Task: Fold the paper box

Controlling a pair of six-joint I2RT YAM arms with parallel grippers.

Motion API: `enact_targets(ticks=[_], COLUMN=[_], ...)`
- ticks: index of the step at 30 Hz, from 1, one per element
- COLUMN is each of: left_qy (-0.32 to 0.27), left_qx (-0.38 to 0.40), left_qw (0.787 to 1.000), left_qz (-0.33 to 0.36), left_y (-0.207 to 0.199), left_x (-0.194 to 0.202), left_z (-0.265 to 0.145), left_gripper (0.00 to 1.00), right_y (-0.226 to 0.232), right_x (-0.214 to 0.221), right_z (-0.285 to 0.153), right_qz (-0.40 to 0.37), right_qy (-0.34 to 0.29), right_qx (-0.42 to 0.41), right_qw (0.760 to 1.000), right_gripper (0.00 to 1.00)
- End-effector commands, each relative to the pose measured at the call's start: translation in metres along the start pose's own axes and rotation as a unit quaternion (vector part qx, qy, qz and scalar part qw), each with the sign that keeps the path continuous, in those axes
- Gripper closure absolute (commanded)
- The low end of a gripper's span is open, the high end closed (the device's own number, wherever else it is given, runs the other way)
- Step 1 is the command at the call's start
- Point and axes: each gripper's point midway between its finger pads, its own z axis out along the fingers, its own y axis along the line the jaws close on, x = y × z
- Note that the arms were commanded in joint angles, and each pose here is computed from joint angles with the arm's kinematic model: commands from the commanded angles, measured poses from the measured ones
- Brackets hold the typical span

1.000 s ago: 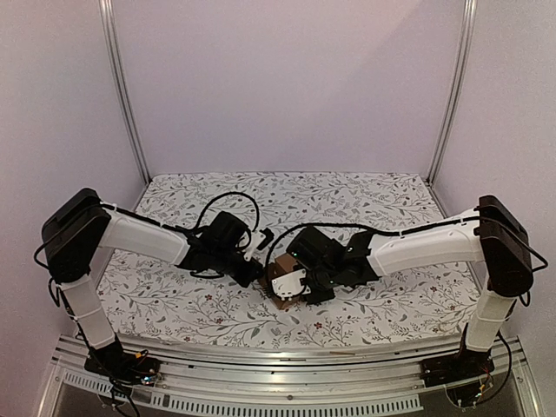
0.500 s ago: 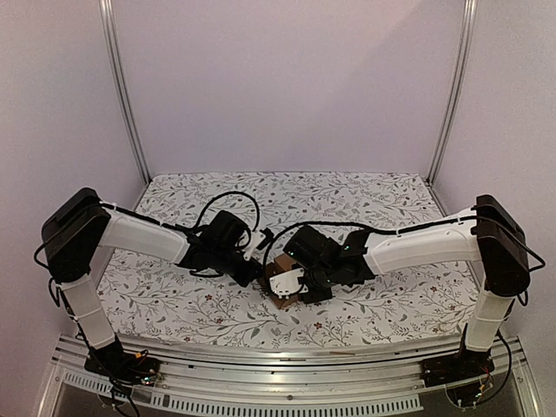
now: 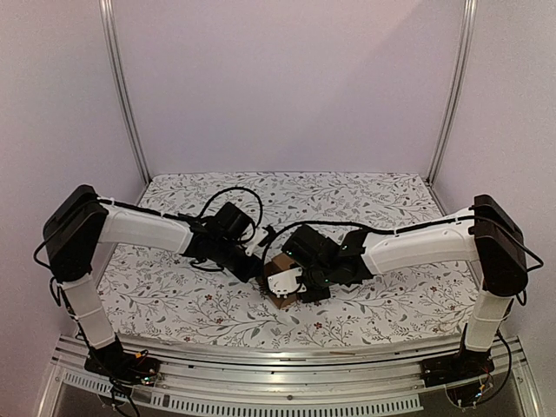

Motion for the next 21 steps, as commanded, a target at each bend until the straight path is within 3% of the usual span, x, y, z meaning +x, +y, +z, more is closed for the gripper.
enact_targets(ticks=[1, 21], left_qy=[-0.025, 0.036], left_qx=[0.028, 0.024], left_qw=[0.999, 0.999], left_qz=[0.005, -0.015], left_y=[-0.011, -0.012], left_x=[-0.028, -0.045], left_z=[-0.006, -0.003], left_gripper=[1.0, 1.0], right_y=[0.099, 0.109], right_x=[0.052, 0.05], right_z=[0.032, 0.026], right_qz=[-0.026, -0.039], right_qy=[0.083, 0.065], right_qx=[-0.166, -0.19], right_qw=[0.982, 0.979], right_gripper=[0.64, 0.62])
